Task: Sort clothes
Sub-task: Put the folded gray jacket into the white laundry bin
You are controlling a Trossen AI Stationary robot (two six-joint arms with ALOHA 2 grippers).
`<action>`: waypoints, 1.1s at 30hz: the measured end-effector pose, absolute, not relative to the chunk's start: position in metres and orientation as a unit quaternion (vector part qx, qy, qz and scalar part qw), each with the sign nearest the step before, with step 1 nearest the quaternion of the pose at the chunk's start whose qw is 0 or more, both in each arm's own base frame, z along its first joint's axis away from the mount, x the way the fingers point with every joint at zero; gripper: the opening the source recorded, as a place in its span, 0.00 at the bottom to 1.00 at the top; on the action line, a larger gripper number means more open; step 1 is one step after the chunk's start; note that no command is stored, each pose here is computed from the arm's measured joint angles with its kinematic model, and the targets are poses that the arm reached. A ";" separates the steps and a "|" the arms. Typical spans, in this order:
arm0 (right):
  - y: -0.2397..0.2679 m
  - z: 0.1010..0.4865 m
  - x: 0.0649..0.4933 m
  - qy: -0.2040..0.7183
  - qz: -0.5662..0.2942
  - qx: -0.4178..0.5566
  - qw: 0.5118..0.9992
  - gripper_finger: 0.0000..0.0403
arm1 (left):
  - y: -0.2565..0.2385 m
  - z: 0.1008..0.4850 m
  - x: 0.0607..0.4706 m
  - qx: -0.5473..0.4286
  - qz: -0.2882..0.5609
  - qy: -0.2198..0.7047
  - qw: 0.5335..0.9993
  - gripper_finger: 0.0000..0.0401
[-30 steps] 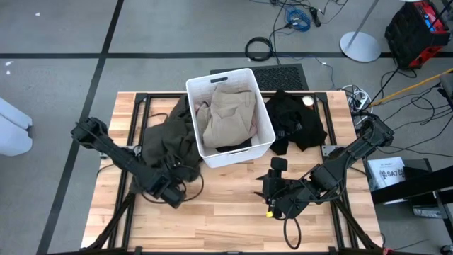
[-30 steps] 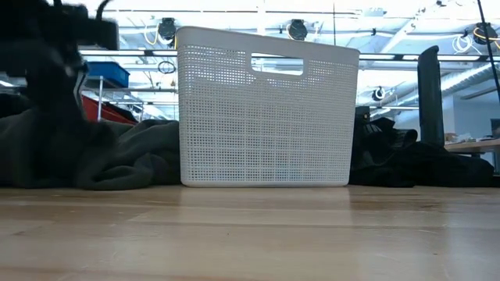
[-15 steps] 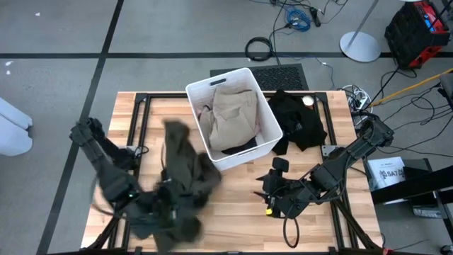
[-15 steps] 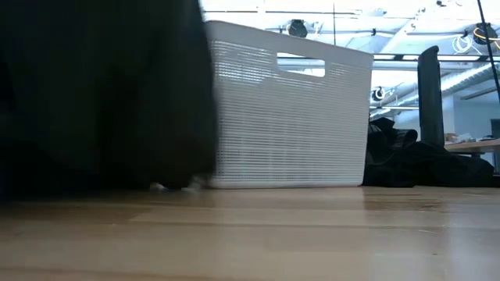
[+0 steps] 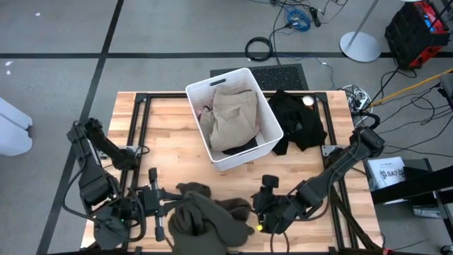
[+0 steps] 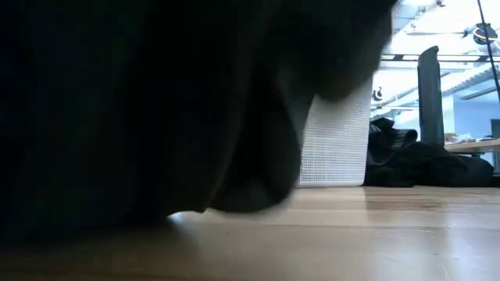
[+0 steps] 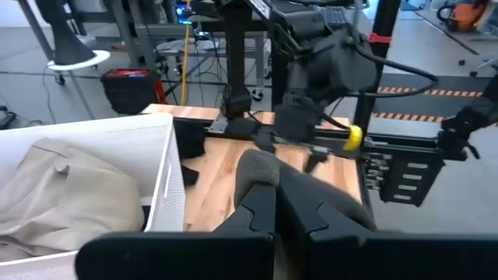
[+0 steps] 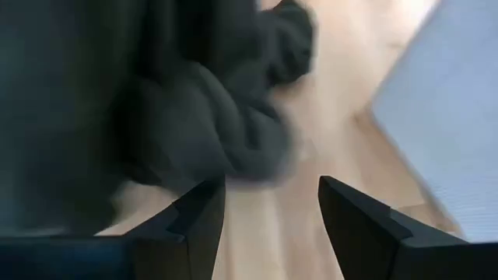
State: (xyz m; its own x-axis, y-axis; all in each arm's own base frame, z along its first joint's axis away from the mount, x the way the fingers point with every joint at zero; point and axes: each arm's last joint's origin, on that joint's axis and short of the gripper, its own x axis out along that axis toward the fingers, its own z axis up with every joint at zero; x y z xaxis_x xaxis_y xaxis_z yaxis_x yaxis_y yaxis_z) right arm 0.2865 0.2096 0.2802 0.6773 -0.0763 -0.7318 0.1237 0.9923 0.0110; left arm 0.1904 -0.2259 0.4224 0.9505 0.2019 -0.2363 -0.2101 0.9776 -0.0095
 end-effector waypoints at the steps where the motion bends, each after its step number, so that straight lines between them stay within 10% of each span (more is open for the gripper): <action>1: 0.212 0.279 0.286 0.404 -0.044 0.033 0.913 0.48 | -0.225 0.422 0.191 -0.016 0.107 0.117 0.987 0.00; 12: 0.220 0.295 0.288 0.346 0.000 0.028 0.938 0.48 | -0.212 0.423 0.200 0.022 0.149 0.116 0.982 0.00; 20: 0.226 0.311 0.309 0.153 -0.157 -0.108 0.970 0.48 | -0.208 0.421 0.208 0.031 0.105 0.149 0.983 0.00; 33: 0.202 0.330 0.358 0.043 -0.023 -0.107 0.993 0.48 | -0.205 0.425 0.224 0.033 -0.019 0.177 0.983 0.00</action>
State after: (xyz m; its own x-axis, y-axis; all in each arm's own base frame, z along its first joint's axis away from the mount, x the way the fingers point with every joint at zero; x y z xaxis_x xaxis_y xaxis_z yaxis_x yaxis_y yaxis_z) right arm 0.3580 0.2018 0.3301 0.9953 -0.0549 -0.0799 0.0365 0.9758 -0.2155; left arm 0.2241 -0.2046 0.4252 0.9363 -0.0248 -0.3502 0.0486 0.9971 0.0593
